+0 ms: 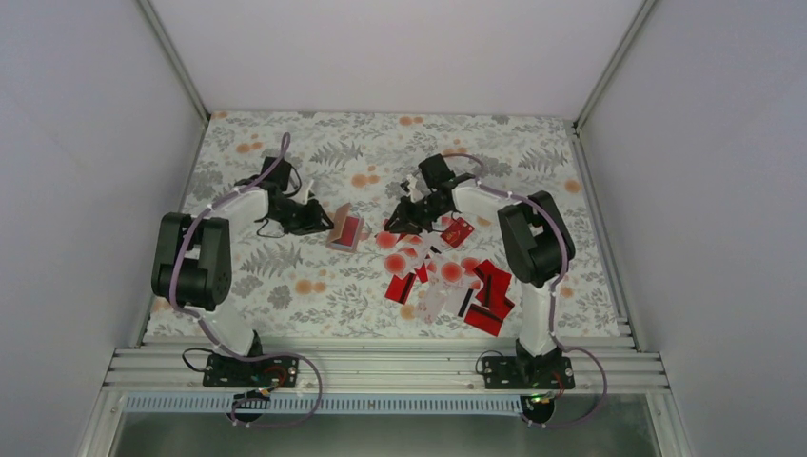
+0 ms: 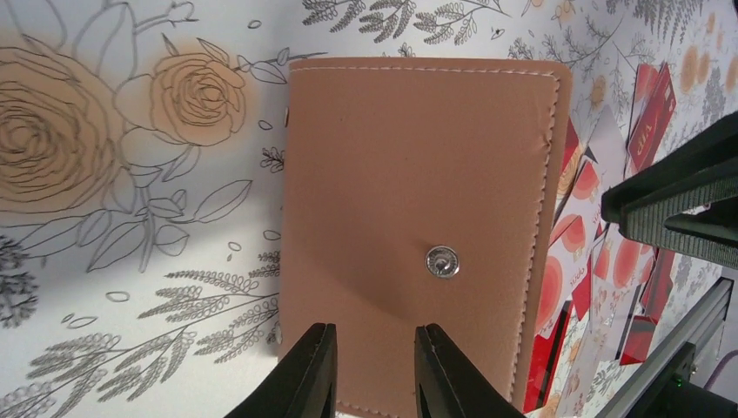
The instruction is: Put the credit cards into the card holder
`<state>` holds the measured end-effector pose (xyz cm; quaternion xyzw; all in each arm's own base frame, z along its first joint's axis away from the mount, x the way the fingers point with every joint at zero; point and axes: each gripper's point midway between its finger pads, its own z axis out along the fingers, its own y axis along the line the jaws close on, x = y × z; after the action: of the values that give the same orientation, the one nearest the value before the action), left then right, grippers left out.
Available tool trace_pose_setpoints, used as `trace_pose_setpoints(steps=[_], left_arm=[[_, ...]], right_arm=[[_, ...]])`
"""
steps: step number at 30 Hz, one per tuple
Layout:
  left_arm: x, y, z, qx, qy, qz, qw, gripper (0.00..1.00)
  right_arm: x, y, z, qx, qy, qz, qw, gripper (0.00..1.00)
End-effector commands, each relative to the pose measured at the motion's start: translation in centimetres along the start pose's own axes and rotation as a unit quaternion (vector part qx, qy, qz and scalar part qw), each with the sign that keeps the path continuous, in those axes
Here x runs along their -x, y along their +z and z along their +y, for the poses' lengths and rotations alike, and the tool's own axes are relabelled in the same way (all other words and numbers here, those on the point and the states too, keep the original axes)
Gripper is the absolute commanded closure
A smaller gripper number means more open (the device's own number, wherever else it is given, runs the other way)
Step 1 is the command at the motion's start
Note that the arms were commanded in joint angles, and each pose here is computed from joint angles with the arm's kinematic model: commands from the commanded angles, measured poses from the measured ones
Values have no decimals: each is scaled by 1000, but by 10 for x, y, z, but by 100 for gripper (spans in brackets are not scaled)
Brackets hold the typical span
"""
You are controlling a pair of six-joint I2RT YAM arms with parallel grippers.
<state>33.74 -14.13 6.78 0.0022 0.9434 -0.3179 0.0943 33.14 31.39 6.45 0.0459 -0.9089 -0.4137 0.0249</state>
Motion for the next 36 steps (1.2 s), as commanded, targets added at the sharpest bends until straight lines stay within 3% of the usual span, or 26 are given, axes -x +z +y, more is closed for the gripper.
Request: trace_pose_setpoints(steps=[1,23,36], left_arm=[[3,11,-11,-23,35,6,999,77],[-9,44,-12,13,69,51,996,83],[-12,50,1,43,63,54,996,88]], right_arm=[[12,11,15,16,-14,-3,1000,84],[8,60,10,16,3,35,999,86],[16,65,13,4,-1,27,1000,87]])
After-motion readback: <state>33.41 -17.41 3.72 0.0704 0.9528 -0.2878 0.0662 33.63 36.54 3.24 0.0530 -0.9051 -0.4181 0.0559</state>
